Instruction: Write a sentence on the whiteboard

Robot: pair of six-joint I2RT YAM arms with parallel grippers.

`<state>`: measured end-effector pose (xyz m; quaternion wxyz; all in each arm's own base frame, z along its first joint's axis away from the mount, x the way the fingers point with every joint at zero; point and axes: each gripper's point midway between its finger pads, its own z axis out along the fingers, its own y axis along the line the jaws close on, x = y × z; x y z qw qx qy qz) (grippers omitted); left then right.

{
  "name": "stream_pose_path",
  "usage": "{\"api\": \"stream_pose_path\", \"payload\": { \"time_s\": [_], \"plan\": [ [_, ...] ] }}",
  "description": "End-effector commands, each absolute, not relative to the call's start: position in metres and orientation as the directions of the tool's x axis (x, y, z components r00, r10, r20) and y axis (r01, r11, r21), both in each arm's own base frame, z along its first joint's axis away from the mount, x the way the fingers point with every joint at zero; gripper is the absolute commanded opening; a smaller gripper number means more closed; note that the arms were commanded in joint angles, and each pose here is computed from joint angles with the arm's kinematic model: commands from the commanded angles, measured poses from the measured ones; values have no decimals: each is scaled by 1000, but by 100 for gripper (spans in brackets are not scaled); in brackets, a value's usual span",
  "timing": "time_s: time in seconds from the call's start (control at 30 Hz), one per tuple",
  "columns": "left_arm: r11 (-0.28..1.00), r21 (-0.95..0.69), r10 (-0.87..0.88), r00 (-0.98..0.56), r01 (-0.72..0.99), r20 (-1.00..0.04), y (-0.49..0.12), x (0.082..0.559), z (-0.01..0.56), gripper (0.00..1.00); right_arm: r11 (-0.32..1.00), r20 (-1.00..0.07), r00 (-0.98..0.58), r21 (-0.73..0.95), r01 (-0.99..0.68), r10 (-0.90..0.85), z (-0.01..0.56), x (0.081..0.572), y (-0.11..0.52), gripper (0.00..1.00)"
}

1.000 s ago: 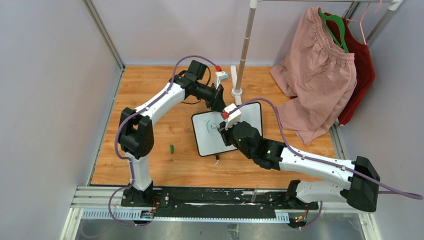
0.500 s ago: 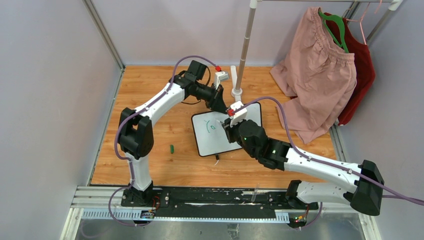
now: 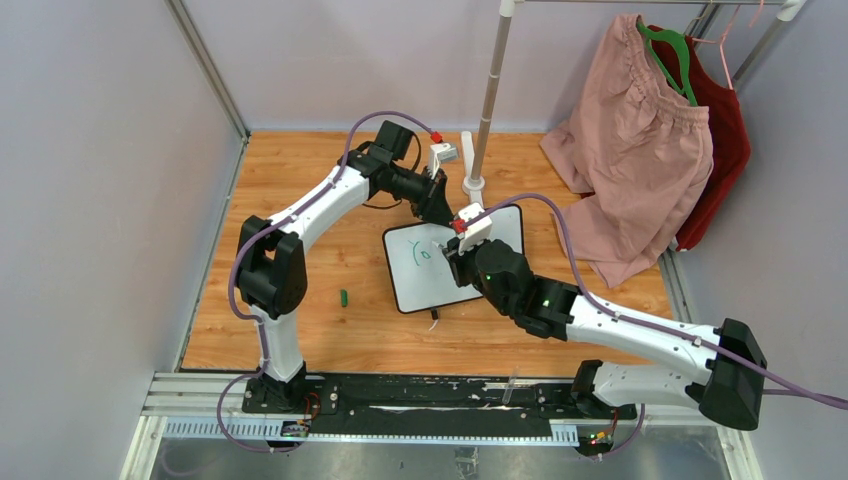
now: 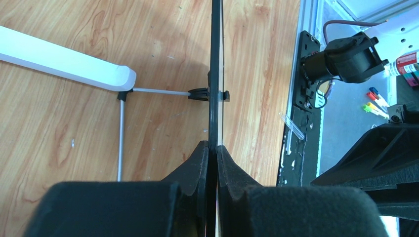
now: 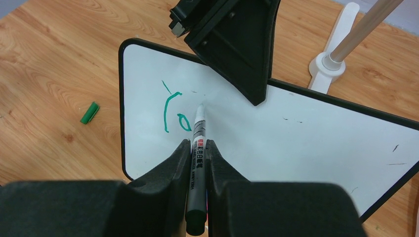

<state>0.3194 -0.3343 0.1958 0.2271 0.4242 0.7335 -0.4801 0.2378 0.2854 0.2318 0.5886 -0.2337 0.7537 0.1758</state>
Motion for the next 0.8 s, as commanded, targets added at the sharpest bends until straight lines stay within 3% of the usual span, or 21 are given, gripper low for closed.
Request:
{"api": "stream_pose_path", "payload": {
  "time_s": [0.0,0.77],
  "plan": [
    [184,-502,408,-531,845,-743,-333,313,200,0,834,-962,-221,-10,-551,-158,220,240,283,0],
    [184,-499,404,-528,847,-747,-333,314,202,0,844,-936,-288,-19,-536,-204,188,232,271,0]
  ]
}}
